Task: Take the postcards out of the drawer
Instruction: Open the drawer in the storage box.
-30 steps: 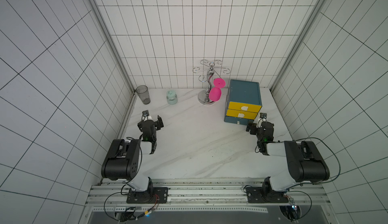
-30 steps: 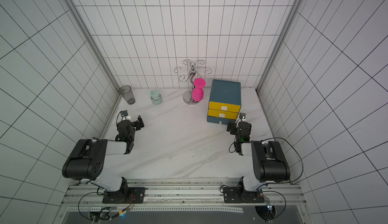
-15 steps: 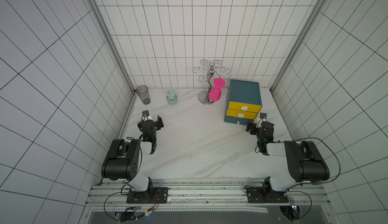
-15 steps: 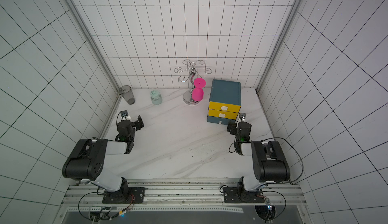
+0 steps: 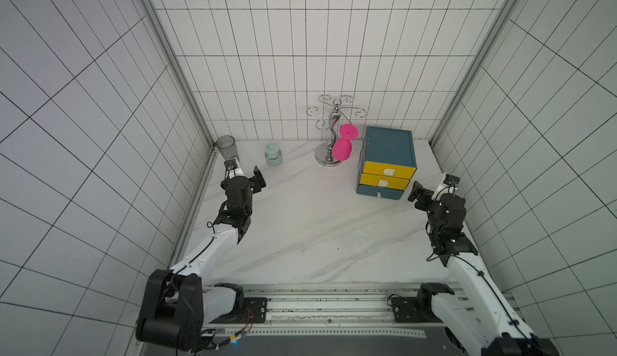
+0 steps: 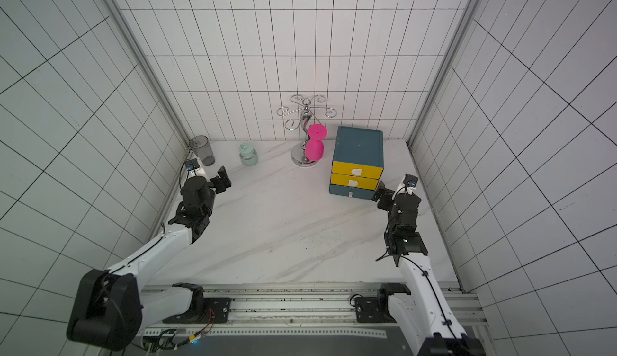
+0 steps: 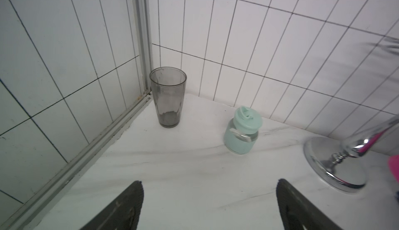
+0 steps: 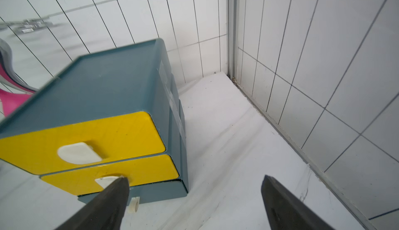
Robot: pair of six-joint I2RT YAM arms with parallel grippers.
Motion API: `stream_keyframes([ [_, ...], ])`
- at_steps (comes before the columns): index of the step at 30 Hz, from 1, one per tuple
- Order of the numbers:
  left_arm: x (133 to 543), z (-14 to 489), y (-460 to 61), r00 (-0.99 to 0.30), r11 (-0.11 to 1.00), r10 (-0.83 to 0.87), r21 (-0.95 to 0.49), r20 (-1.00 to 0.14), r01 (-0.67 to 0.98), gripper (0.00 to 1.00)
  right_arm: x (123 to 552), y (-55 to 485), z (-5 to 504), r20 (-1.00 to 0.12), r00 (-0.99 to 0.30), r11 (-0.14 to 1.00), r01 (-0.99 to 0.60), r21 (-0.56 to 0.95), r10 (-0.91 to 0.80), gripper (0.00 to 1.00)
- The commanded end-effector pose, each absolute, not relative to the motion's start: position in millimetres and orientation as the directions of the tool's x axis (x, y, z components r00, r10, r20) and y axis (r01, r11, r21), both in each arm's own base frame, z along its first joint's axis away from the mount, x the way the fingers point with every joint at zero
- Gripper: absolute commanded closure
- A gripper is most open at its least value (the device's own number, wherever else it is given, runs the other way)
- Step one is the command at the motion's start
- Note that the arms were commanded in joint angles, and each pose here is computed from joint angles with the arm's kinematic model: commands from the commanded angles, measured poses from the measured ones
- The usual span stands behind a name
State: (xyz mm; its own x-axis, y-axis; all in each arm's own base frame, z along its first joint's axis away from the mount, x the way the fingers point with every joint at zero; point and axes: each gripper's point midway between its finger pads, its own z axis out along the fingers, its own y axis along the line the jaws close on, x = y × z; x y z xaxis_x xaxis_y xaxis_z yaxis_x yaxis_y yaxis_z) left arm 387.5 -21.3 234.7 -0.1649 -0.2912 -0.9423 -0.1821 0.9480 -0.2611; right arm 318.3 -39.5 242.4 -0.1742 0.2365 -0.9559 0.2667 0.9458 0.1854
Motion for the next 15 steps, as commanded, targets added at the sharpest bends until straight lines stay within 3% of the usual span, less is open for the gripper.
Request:
stream_keyframes([
  [1,368.4,208.5,-62.1,-0.317,0.898,-0.438,-0.428,-0.841,-0.103,0.05,301.4,-40.5,250.2,-0.909,-0.288,0.929,0.302,0.213,0.302,0.01],
  [6,368.9,217.2,-134.7,-0.437,0.764,-0.577,-0.645,-0.69,0.009,0.05,336.9,-29.2,287.7,-0.852,-0.411,0.943,0.206,0.261,0.326,0.01],
  [15,377.0,229.8,-283.5,-0.627,0.595,-0.571,-0.793,-0.53,0.128,0.05,412.1,-32.7,297.3,-0.725,-0.585,0.922,0.116,0.37,0.364,0.02],
])
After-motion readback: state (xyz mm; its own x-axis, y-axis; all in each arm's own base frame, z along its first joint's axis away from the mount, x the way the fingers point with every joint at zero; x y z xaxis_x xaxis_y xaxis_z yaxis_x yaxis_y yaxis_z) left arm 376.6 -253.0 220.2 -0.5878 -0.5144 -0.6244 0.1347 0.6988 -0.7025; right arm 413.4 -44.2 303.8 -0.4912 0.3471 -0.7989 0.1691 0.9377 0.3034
